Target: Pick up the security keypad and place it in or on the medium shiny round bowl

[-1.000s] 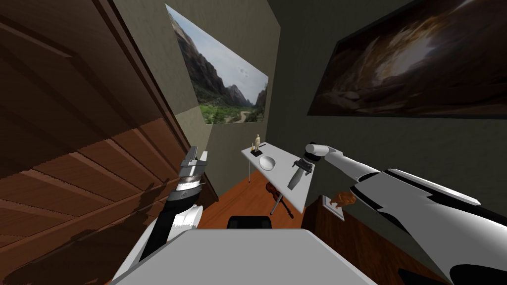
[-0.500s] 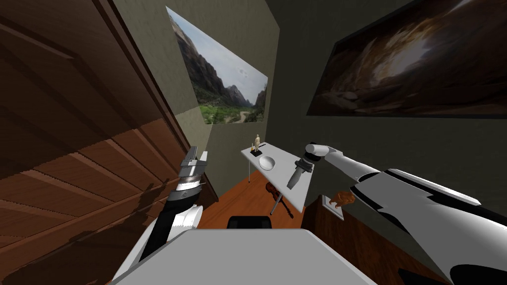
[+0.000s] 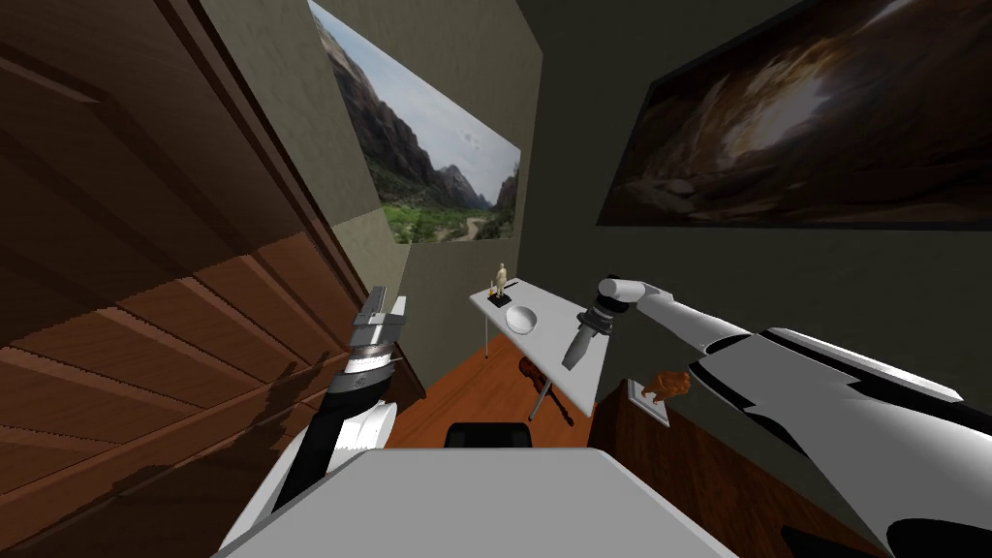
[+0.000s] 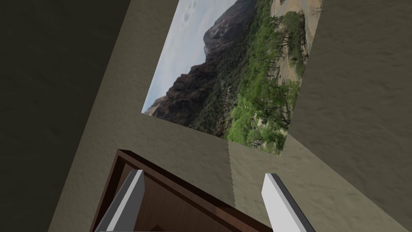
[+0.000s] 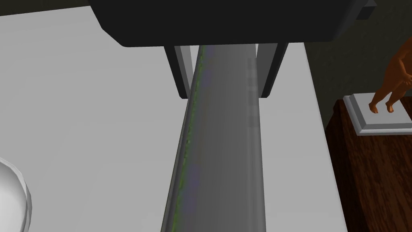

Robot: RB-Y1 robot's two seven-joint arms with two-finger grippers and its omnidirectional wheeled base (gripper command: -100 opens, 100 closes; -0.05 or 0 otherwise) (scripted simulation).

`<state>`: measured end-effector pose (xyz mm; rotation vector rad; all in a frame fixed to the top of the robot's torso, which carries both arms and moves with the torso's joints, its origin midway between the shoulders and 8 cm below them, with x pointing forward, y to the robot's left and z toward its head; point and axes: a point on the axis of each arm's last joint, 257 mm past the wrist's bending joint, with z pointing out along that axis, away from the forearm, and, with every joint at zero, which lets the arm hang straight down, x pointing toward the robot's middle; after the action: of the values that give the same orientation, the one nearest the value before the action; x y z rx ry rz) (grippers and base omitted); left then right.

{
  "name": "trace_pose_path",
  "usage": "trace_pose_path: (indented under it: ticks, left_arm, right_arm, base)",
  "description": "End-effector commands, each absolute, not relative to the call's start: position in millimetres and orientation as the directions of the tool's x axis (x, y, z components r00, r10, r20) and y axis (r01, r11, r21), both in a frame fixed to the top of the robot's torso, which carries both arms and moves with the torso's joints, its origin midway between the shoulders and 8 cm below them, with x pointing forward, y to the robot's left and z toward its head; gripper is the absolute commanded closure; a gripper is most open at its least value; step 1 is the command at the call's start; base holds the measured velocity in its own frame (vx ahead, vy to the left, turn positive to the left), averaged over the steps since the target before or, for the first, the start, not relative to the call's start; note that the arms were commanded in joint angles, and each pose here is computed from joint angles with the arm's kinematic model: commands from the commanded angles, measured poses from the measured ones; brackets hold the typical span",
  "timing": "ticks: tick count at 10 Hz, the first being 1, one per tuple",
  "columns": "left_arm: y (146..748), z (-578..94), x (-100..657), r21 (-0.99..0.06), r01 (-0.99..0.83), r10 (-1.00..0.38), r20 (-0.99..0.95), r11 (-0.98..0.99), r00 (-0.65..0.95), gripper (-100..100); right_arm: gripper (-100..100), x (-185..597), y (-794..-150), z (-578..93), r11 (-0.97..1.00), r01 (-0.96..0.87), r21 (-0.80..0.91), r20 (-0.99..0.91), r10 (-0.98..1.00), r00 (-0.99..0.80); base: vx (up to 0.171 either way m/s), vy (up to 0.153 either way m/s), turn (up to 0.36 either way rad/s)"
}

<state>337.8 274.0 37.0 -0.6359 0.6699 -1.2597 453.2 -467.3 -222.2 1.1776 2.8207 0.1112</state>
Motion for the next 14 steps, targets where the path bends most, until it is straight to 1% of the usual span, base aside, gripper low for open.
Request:
trace_pose_path:
  ticks: [1, 2, 7, 14]
  left_arm:
    - [274, 37, 338, -0.75, 0.633, -0.979, -0.103, 0.191, 0.173, 0]
    - [274, 37, 338, -0.75, 0.633, -0.979, -0.103, 0.191, 0.173, 0]
    - [274, 37, 338, -0.75, 0.633, -0.979, -0.103, 0.191, 0.173, 0]
    - [274, 37, 338, -0.75, 0.633, -0.979, -0.103, 0.191, 0.173, 0]
  right_arm:
    - [0, 453, -467, -222, 0.701, 0.706, 0.099, -0.048, 0.712, -0.701]
    - [100, 456, -484, -202, 0.692, 0.717, 0.086, -0.092, 0.722, -0.686]
    - [100, 461, -523, -141, 0.662, 0.747, 0.065, -0.21, 0.741, -0.638]
    - [100, 453, -573, -43, 0.596, 0.8, 0.065, -0.369, 0.759, -0.536]
  base:
    - [0.0, 0.0, 0.0]
    - [0.005, 0.011, 0.045]
    - [0.031, 0.024, 0.058]
    - [0.062, 0.05, 0.078]
